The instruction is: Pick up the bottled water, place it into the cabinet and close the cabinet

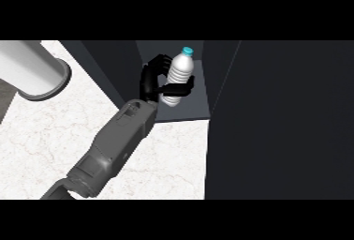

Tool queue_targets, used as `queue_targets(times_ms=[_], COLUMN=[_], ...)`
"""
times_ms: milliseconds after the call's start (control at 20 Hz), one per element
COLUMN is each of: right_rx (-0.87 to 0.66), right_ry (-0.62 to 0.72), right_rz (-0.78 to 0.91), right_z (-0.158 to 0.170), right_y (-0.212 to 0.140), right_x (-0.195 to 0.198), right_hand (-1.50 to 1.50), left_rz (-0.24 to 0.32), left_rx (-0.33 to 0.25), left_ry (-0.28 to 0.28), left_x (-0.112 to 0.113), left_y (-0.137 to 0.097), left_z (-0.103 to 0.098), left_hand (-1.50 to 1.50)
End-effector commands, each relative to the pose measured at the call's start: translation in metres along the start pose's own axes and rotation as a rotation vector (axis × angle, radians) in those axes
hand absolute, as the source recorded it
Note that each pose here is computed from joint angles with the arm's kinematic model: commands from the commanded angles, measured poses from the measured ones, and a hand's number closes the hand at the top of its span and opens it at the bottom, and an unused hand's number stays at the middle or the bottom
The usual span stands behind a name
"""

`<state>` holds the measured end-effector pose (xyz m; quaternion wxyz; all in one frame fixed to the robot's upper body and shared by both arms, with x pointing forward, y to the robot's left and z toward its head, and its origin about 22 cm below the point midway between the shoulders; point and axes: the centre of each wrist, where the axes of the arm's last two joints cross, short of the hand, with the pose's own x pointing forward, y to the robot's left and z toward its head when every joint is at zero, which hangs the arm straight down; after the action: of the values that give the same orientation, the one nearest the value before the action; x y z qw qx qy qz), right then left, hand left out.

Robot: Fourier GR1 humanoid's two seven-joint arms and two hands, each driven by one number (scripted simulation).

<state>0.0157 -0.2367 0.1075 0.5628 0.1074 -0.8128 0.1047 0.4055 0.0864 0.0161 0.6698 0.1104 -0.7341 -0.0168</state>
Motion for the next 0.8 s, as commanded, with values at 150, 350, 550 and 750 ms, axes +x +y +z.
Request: queue_targets(times_ms=[150,350,550,750], right_rx=[-0.002,-0.018,0.012,0.019], right_ry=[-0.025,-0.039,-0.068,-0.048], right_rz=[-0.059,-0.052,-0.054,-0.061], right_z=[-0.004,-0.002,-0.008,-0.005], right_y=[-0.002,-0.004,-0.006,-0.003], right_x=[0.01,0.007,0.014,0.011], right_hand=[-1.5,-1.5,-1.5,-1.5], left_rz=[-0.275,-0.319,-0.248,-0.039], left_rx=[0.149,0.194,0.156,0.151], left_ry=[-0.045,-0.043,-0.104,-0.224], left_x=[0.009,0.007,0.008,0.034], left_y=[0.004,0.015,0.015,0.002], left_z=[-0.019,-0.025,-0.026,-0.029], left_hand=[-1.5,-1.5,-1.5,-1.5])
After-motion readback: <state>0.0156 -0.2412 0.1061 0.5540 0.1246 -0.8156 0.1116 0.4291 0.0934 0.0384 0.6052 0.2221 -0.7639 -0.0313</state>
